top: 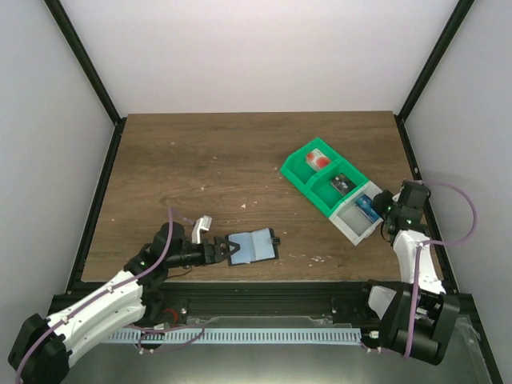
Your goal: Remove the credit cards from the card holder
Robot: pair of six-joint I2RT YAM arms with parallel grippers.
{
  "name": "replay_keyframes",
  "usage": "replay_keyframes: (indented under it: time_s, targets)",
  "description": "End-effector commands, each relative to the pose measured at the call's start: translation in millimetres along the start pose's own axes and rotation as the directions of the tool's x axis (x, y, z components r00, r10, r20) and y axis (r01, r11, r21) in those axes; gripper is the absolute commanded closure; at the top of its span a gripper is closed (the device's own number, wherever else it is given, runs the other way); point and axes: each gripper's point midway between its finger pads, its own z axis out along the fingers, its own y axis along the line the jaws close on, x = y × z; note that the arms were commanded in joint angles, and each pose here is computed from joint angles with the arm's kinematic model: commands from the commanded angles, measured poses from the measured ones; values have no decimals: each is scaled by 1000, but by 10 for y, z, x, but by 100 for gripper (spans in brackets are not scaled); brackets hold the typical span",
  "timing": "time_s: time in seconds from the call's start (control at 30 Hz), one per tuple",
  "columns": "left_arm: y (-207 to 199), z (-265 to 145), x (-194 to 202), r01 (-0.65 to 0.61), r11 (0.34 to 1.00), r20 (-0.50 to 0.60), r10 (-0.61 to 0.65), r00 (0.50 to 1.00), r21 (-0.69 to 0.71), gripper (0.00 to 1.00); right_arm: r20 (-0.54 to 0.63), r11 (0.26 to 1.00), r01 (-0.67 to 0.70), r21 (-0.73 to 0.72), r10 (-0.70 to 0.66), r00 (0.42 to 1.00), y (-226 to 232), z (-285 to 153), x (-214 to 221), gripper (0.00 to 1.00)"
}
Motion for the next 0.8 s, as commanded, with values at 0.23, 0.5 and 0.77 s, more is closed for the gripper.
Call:
replay_keyframes:
  time_s: [0.23, 0.5, 0.77]
  targets:
    - [116, 96, -99, -73, 994, -4, 73, 997, -79, 2, -24, 965, 5, -261, -11, 1000, 624, -477, -56, 77]
    - [98, 232, -129, -54, 998, -10, 53, 999, -24, 0, -194, 920, 63, -387, -148, 970, 1085, -456, 627, 75]
    - [104, 308, -209, 28, 999, 35, -30, 999, 41, 0, -358, 861, 43, -508, -256, 898, 1463, -517, 1455, 73]
